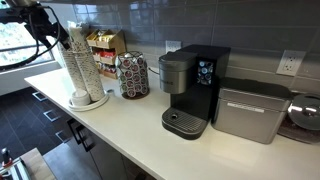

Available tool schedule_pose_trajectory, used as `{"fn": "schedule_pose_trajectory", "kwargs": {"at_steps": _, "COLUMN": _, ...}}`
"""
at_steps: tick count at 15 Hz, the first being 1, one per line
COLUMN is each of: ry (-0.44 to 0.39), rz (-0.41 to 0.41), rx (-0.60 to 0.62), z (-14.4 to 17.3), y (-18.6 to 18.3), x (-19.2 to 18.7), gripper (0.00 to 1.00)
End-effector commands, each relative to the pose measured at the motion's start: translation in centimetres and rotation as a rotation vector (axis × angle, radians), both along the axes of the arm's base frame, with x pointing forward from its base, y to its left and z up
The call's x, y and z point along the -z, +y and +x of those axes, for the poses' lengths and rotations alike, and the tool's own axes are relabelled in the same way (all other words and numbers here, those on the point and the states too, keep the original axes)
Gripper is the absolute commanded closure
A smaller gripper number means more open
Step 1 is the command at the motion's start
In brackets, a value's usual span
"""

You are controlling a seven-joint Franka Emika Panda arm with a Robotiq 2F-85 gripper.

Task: Put the cup on the table and turn it upright

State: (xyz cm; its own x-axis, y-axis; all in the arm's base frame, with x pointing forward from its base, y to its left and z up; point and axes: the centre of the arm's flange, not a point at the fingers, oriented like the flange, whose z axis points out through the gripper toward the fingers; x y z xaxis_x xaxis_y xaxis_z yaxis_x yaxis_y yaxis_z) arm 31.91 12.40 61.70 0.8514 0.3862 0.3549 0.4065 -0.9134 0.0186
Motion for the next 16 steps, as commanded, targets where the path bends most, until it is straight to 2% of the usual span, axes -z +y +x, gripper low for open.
{"fn": "schedule_pose_trajectory", "kwargs": {"at_steps": 1, "ry": -0.035, "rz": 0.035, "rx": -0.105, "z": 2.0, "y": 2.6, "x": -2.0, "gripper": 0.00}}
{"fn": "schedule_pose_trajectory", "kwargs": {"at_steps": 6, "ry": -0.112, "rz": 0.077, "rx": -0.160, "z": 3.5, "y": 4.2, "x": -3.2, "gripper": 0.00}}
{"fn": "schedule_pose_trajectory", "kwargs": {"at_steps": 8, "ry": -0.159, "rz": 0.042, "rx": -0.150, "z": 4.2, "y": 4.1, "x": -3.2, "gripper": 0.00}}
{"fn": "schedule_pose_trajectory", "kwargs": {"at_steps": 9, "ry": -0.132, "rz": 0.057, "rx": -0.136, "z": 3.3, "y": 4.0, "x": -3.3, "gripper": 0.00}}
{"fn": "schedule_pose_trajectory", "kwargs": {"at_steps": 14, "ry": -0.147, "rz": 0.055, "rx": -0.136, "z": 3.9, "y": 4.1, "x": -3.2, "gripper": 0.00}}
{"fn": "schedule_pose_trajectory", "kwargs": {"at_steps": 16, "ry": -0.191, "rz": 0.077, "rx": -0.117, "z": 4.2, "y": 4.0, "x": -3.9, "gripper": 0.00}}
